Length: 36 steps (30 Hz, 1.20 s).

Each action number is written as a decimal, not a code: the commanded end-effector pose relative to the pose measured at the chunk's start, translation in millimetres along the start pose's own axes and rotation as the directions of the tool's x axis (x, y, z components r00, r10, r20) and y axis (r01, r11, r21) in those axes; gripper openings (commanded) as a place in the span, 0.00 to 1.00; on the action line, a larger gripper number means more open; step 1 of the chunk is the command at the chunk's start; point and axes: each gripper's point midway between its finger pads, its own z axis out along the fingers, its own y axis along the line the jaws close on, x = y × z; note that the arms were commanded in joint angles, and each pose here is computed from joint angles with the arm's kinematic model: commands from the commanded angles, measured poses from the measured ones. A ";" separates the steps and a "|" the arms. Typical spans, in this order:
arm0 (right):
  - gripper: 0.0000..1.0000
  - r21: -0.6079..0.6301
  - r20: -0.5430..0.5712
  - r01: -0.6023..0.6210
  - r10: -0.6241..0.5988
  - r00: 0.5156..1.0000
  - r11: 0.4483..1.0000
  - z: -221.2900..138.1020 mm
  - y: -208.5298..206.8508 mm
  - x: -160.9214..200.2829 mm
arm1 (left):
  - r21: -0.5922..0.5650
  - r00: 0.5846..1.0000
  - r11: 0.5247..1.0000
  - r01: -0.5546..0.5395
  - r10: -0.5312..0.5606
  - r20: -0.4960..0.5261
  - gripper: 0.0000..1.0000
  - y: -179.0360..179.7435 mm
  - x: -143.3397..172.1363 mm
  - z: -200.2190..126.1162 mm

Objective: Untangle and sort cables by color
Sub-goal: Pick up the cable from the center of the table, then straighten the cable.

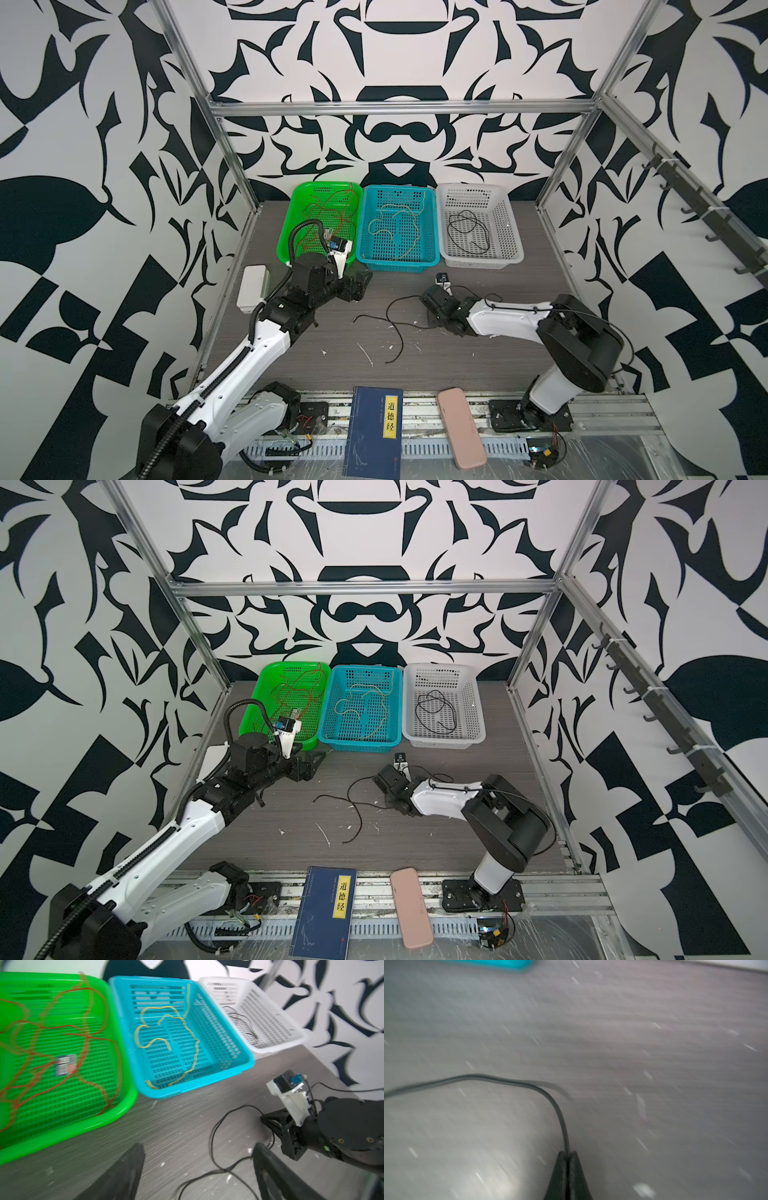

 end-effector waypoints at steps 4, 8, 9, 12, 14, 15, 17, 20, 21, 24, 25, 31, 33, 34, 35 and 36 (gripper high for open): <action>0.00 -0.061 0.208 0.108 -0.093 0.974 0.992 -99.6 -17.7 -54.1 | 0.296 0.983 0.938 -0.182 0.175 0.052 0.83 -73.5 -0.5 12.0; 0.00 -0.077 0.364 0.146 -0.108 0.925 0.986 -166.9 -26.3 -101.0 | 0.378 0.951 0.873 -0.309 0.290 0.108 0.87 -114.3 4.2 21.1; 0.00 -0.077 0.389 0.160 -0.118 0.913 0.984 -181.3 -26.5 -112.2 | 0.404 0.946 0.855 -0.325 0.295 0.136 0.89 -121.9 2.5 23.4; 0.00 -0.142 0.447 0.242 -0.156 0.881 0.960 -216.0 -9.0 -138.0 | 0.446 0.926 0.813 -0.375 0.315 0.206 0.90 -136.4 -6.6 35.4; 0.00 -0.215 0.478 0.287 -0.155 0.865 0.934 -236.8 7.6 -150.9 | 0.448 0.916 0.799 -0.400 0.334 0.221 0.90 -141.2 -15.1 53.8; 0.00 -0.245 0.490 0.303 -0.152 0.859 0.921 -244.7 14.1 -155.4 | 0.449 0.911 0.794 -0.410 0.338 0.235 0.89 -143.9 -21.6 59.7; 0.00 -0.290 0.506 0.331 -0.150 0.849 0.898 -258.2 24.3 -162.5 | 0.429 0.898 0.794 -0.431 0.333 0.287 0.88 -147.5 -43.8 69.9; 0.00 -0.296 0.513 0.339 -0.151 0.845 0.893 -265.2 27.0 -167.9 | 0.393 0.879 0.799 -0.455 0.331 0.344 0.88 -150.3 -69.5 84.1; 0.00 -0.297 0.517 0.336 -0.146 0.843 0.894 -266.9 26.4 -169.0 | 0.395 0.878 0.798 -0.456 0.328 0.349 0.89 -152.1 -74.8 88.9; 0.00 -0.289 0.548 0.319 -0.118 0.828 0.903 -275.6 20.6 -174.8 | 0.447 0.892 0.783 -0.432 0.299 0.338 0.83 -160.5 -80.5 104.4; 0.00 -0.279 0.560 0.314 -0.112 0.821 0.908 -279.7 17.2 -177.6 | 0.464 0.903 0.784 -0.412 0.282 0.325 0.74 -162.3 -80.5 110.0; 0.00 -0.139 0.647 0.232 -0.088 0.757 0.963 -318.9 -24.9 -210.0 | 0.520 0.942 0.787 -0.332 0.245 0.231 0.06 -160.6 -58.9 126.0; 0.00 -0.096 0.666 0.195 -0.083 0.741 0.976 -329.3 -40.6 -223.9 | 0.536 0.947 0.783 -0.315 0.226 0.228 0.05 -161.4 -54.1 122.1; 0.00 -0.081 0.672 0.179 -0.079 0.736 0.981 -333.8 -48.0 -231.3 | 0.543 0.949 0.781 -0.310 0.219 0.227 0.05 -162.0 -51.8 119.2; 0.00 -0.064 0.673 0.164 -0.078 0.735 0.984 -335.9 -53.9 -238.7 | 0.550 0.950 0.776 -0.308 0.215 0.228 0.10 -162.7 -50.3 116.1; 0.00 -0.052 0.676 0.151 -0.076 0.733 0.987 -338.0 -58.4 -244.9 | 0.559 0.951 0.771 -0.305 0.213 0.226 0.18 -163.5 -48.7 113.7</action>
